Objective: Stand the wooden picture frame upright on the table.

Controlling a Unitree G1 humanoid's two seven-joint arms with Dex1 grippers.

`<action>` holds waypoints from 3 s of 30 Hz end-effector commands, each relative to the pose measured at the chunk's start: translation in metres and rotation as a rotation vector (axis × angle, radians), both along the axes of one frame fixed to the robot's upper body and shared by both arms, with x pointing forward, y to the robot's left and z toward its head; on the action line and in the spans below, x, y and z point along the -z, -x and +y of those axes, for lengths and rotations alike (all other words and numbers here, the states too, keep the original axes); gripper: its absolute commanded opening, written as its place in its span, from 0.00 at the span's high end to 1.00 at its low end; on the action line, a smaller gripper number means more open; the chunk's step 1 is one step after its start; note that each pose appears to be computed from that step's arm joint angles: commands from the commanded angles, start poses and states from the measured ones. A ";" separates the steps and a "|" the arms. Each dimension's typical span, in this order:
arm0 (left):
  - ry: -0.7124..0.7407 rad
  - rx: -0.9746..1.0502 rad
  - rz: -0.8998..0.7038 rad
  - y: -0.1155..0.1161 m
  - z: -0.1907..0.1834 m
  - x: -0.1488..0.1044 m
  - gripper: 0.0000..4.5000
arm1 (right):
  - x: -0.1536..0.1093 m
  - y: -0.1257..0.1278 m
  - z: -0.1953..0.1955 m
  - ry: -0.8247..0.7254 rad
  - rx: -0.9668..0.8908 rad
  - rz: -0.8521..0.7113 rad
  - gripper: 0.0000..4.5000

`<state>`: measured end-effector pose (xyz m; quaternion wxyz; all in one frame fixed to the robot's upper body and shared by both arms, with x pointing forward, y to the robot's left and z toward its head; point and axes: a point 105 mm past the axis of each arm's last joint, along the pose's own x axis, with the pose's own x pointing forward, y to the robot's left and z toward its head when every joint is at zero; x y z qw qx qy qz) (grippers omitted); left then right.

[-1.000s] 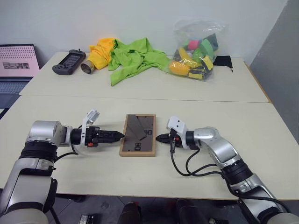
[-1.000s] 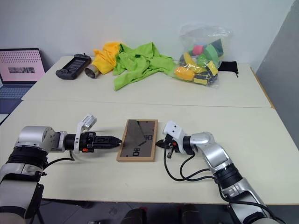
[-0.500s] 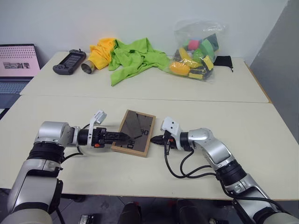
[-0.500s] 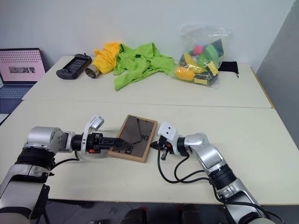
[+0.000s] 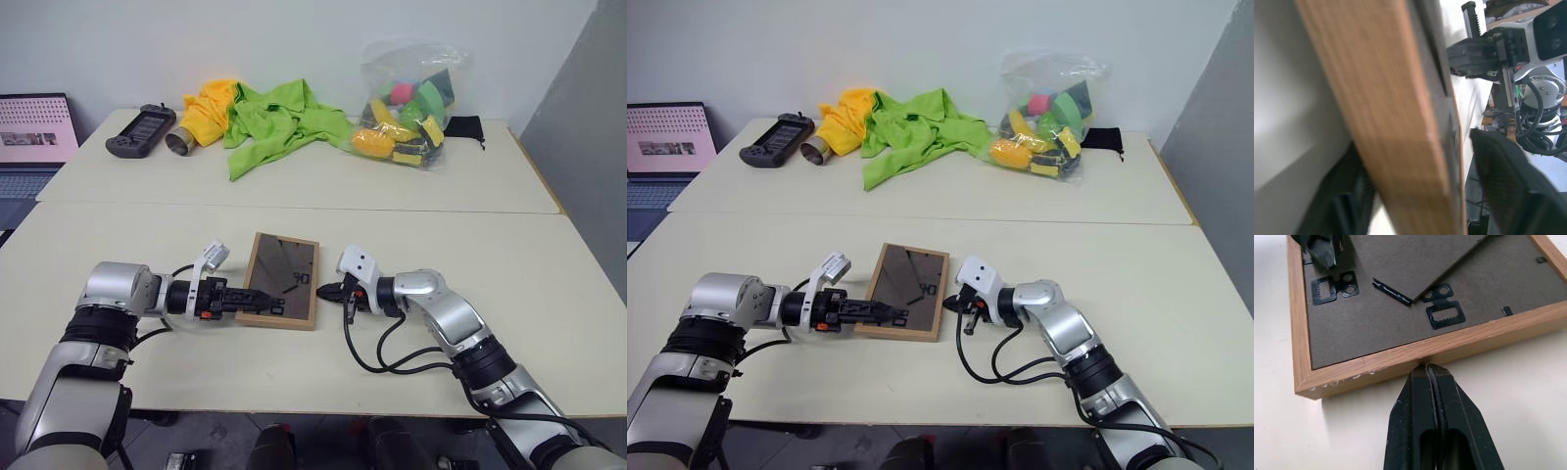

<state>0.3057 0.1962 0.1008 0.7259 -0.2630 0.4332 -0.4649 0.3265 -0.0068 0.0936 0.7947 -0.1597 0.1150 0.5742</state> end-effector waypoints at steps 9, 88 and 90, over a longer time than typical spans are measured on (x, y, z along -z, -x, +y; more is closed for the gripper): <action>0.050 -0.032 -0.173 -0.014 -0.009 -0.033 0.71 | -0.033 -0.015 -0.034 -0.066 0.105 -0.061 1.00; 0.341 -0.046 0.040 0.047 -0.038 -0.058 0.71 | -0.089 0.009 -0.011 -0.019 -0.338 -1.517 0.44; 0.342 -0.049 0.041 0.047 -0.037 -0.059 0.71 | -0.089 0.009 -0.012 -0.021 -0.334 -1.515 0.53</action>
